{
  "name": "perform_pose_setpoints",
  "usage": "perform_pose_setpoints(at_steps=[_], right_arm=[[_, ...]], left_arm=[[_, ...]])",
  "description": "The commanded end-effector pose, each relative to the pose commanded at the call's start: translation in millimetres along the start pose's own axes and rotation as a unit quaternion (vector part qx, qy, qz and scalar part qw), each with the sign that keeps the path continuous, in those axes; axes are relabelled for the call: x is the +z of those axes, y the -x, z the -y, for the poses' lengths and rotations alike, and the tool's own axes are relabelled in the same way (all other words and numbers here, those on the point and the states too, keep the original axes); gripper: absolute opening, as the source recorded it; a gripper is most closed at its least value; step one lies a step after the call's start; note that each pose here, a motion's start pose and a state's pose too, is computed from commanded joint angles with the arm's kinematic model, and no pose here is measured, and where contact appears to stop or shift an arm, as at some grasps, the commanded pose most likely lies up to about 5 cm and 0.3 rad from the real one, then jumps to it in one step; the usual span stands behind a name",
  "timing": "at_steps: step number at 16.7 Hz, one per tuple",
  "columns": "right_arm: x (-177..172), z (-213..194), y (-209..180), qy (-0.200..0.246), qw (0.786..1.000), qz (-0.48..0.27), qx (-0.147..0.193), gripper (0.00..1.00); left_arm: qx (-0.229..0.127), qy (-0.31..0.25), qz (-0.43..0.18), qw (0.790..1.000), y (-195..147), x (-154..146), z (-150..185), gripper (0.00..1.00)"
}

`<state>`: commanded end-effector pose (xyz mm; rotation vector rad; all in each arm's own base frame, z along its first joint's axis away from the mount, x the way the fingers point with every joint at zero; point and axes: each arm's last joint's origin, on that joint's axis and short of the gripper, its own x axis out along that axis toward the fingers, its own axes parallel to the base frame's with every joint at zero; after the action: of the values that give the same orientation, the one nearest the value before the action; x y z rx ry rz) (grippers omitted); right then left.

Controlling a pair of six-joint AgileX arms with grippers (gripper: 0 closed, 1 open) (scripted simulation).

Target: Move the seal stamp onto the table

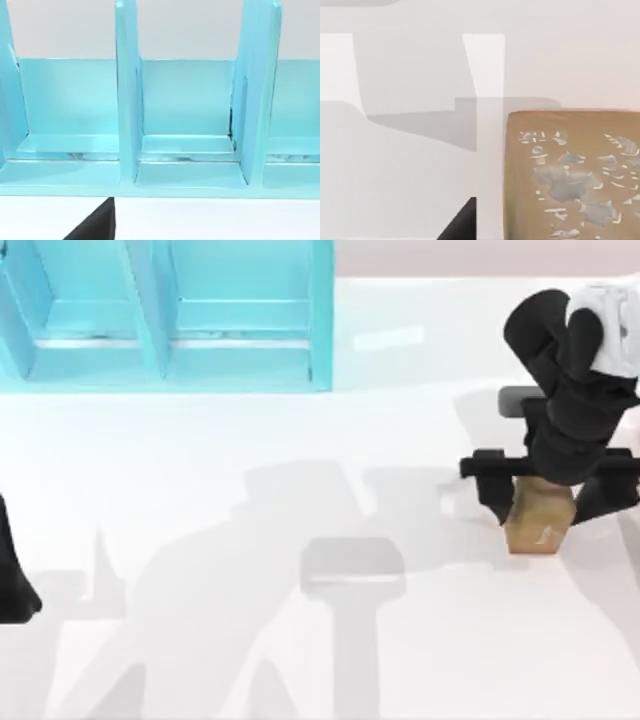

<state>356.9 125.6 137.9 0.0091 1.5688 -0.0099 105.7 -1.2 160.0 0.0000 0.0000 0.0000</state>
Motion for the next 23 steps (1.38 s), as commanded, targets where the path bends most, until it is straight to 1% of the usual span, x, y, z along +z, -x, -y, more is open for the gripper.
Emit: perform_pose_setpoints(at_steps=[1,10,12,14,16,20,23], right_arm=[[0,0,0,0.0,1.0,0.0,0.0,1.0],[0,1,1,-0.001,1.0,0.0,0.0,1.0],[4,0,9,-0.002,1.0,0.0,0.0,1.0],[9,-2,29,-0.003,1.0,0.001,0.001,1.0],[12,-4,58,-0.003,1.0,-0.001,-0.001,1.0],[7,-2,119,-0.001,1.0,-0.008,-0.004,1.0],[1,0,147,-0.001,1.0,-0.001,0.0,1.0]], left_arm=[[0.0,0.0,0.0,1.0,0,0,0,1.0],[0.0,0.0,0.0,1.0,0,0,0,1.0],[0.0,0.0,0.0,1.0,0,0,0,1.0],[0.0,0.0,0.0,1.0,0,0,0,1.0],[0.0,0.0,0.0,1.0,0,0,0,1.0],[0.0,0.0,0.0,1.0,0,0,0,1.0],[0.0,0.0,0.0,1.0,0,0,0,1.0]])
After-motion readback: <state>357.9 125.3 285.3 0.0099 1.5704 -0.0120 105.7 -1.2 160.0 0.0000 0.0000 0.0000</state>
